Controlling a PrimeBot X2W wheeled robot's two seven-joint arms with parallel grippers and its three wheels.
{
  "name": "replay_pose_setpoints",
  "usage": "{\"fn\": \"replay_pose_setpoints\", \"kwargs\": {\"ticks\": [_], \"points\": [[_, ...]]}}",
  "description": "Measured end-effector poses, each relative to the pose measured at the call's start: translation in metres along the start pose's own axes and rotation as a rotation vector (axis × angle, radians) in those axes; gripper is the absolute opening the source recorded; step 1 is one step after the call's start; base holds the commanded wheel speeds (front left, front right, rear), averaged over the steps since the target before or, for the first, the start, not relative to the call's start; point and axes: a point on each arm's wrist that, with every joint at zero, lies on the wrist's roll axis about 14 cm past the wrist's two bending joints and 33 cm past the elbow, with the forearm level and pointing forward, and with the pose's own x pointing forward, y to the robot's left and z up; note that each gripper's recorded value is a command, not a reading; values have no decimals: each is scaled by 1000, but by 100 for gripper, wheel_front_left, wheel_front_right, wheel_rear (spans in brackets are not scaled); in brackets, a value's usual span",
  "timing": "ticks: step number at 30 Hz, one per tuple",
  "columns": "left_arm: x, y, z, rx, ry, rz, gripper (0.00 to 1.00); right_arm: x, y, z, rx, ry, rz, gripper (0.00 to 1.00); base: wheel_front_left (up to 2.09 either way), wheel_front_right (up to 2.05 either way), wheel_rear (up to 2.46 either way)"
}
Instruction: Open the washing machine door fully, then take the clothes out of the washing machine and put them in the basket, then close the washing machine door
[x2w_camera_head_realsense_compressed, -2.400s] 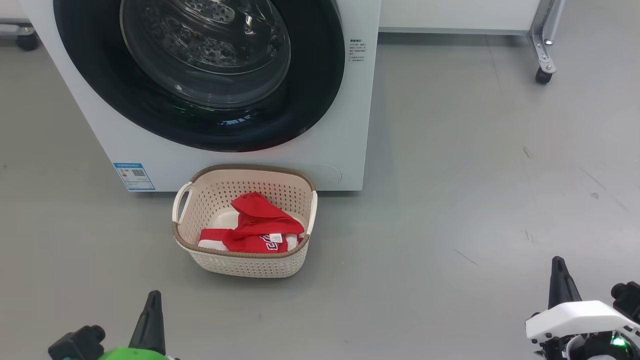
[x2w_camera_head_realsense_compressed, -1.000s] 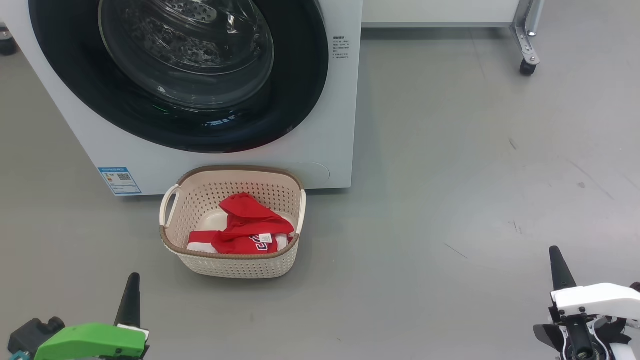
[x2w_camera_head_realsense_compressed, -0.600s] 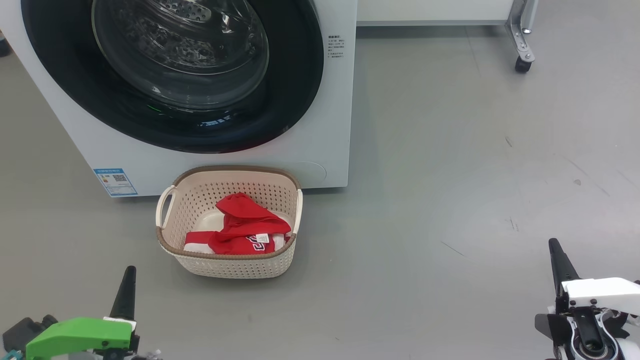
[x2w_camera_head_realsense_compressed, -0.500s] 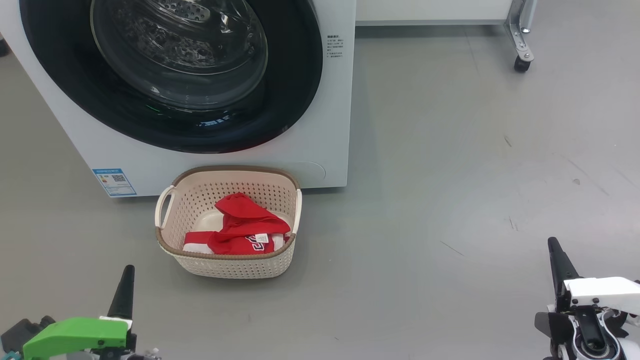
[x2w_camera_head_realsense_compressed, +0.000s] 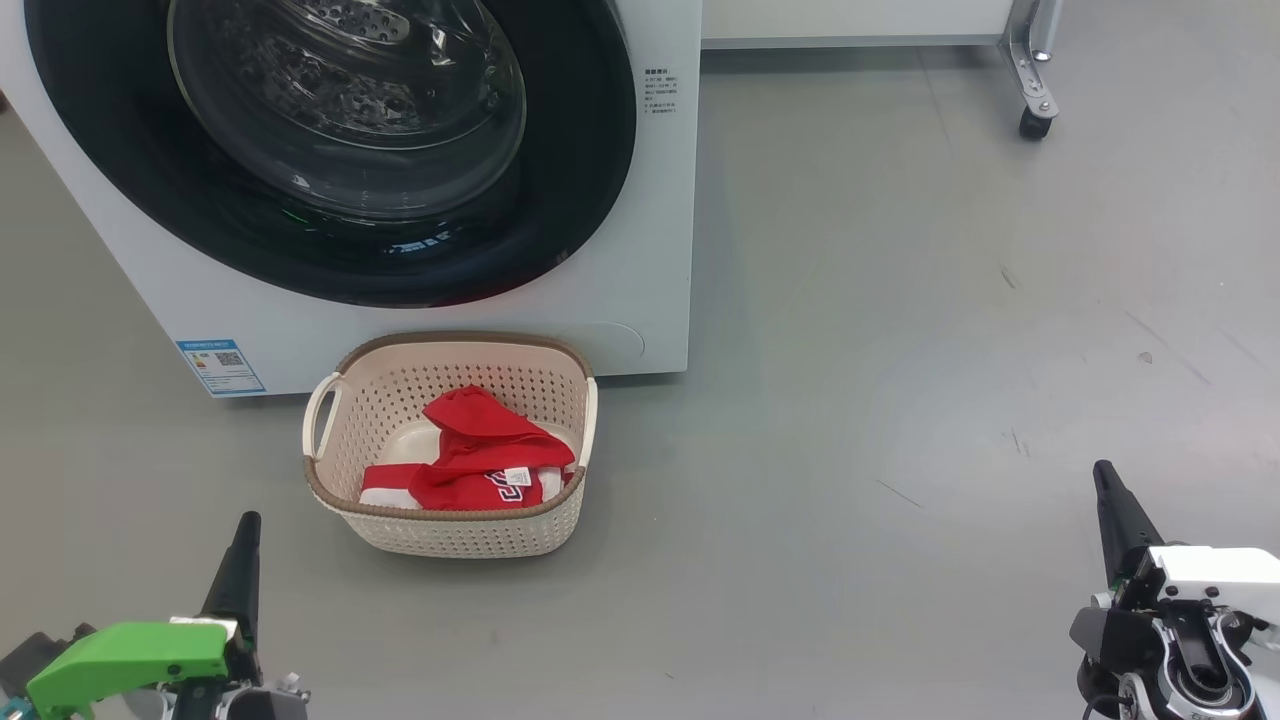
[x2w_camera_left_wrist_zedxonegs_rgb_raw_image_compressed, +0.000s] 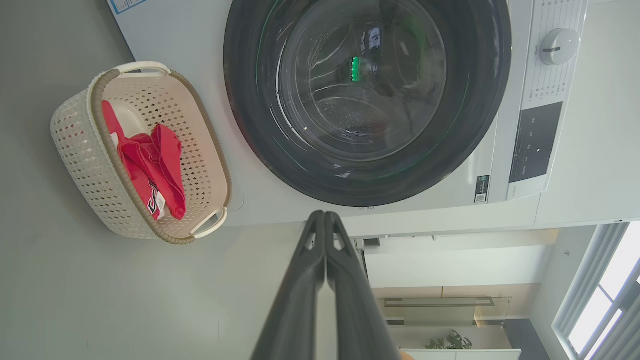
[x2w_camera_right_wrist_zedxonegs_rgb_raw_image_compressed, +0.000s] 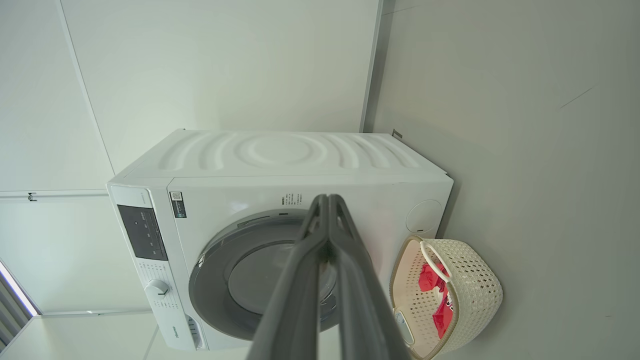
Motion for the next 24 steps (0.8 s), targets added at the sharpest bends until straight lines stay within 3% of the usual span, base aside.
{"fn": "replay_pose_setpoints", "kwargs": {"ticks": [24], "points": [[0, -1, 1, -15, -5, -2, 0, 0, 0, 0, 2, 0, 1, 0, 0, 0, 0]]}}
